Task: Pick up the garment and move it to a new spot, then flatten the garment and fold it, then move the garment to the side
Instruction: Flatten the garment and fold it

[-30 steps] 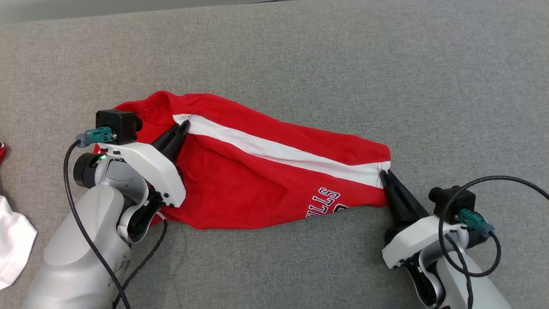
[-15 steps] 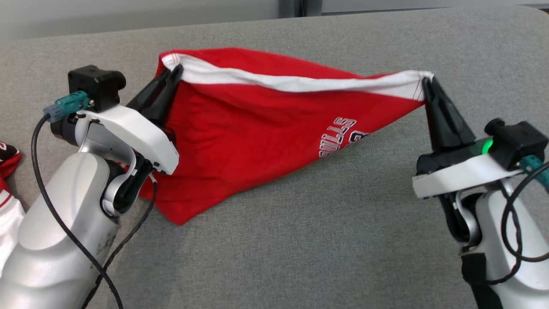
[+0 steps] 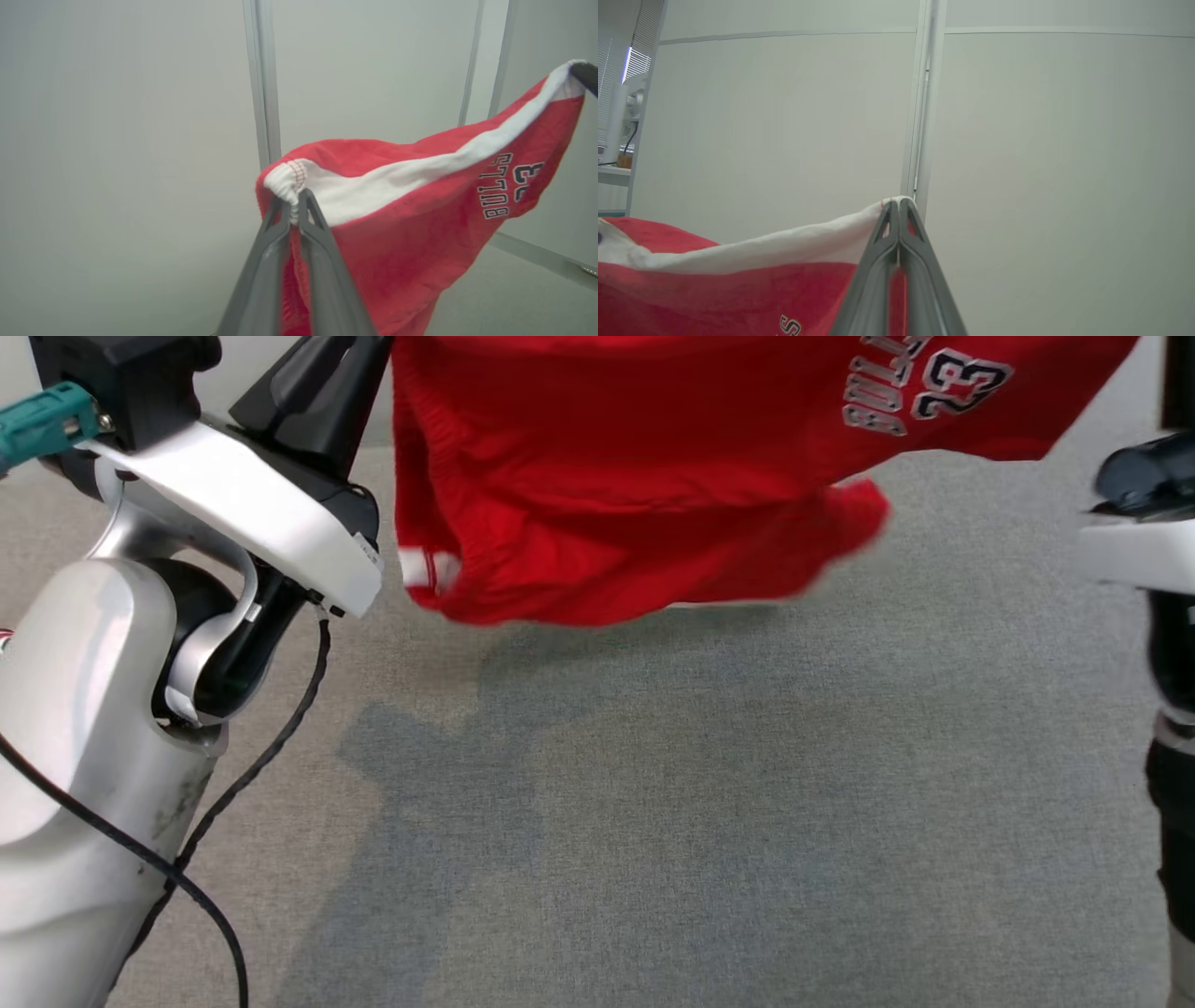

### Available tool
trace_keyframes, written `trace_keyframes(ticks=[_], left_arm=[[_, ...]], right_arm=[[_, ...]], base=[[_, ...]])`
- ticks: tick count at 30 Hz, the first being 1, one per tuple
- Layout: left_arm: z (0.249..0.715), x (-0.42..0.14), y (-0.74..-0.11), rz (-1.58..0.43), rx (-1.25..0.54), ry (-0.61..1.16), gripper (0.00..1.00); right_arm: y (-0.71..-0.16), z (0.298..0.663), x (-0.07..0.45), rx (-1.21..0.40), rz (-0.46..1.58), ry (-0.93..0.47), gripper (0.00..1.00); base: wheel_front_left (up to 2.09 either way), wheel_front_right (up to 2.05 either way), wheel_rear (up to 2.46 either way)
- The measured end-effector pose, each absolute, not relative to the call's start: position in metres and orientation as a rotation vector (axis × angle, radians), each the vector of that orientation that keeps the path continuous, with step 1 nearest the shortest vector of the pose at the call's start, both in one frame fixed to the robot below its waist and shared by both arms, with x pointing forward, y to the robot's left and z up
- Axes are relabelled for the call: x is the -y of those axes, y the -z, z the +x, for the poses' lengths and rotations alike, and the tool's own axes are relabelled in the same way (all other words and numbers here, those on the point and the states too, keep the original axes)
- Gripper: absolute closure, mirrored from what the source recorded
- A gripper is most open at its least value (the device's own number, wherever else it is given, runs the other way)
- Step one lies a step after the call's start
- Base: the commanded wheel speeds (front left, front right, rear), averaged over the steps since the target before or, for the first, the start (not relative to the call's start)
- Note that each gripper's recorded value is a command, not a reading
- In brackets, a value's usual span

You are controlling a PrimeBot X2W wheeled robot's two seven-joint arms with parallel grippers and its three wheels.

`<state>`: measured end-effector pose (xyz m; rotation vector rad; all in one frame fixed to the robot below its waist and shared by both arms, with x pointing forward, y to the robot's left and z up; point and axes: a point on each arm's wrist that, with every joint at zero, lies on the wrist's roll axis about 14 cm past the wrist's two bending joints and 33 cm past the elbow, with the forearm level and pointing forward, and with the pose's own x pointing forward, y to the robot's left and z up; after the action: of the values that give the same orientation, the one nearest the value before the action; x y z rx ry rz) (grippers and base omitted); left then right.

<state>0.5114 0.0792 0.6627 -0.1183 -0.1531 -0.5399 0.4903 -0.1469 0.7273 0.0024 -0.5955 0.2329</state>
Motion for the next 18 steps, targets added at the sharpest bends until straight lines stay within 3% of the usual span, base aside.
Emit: trace_keyframes(ticks=[6, 18], left_arm=[[0.498, -0.081, -0.688, -0.118, 0.207, 0.545, 1.00], [0.510, -0.077, -0.654, -0.171, 0.126, 0.551, 1.00]], right_arm=[[-0.752, 0.479, 0.155, 0.638, 0.000, -0.210, 1.00], [-0.716, 0.503, 0.153, 0.526, 0.034, -0.217, 1.00]], base=[[0.00, 0.00, 0.00], [0.00, 0.00, 0.00]])
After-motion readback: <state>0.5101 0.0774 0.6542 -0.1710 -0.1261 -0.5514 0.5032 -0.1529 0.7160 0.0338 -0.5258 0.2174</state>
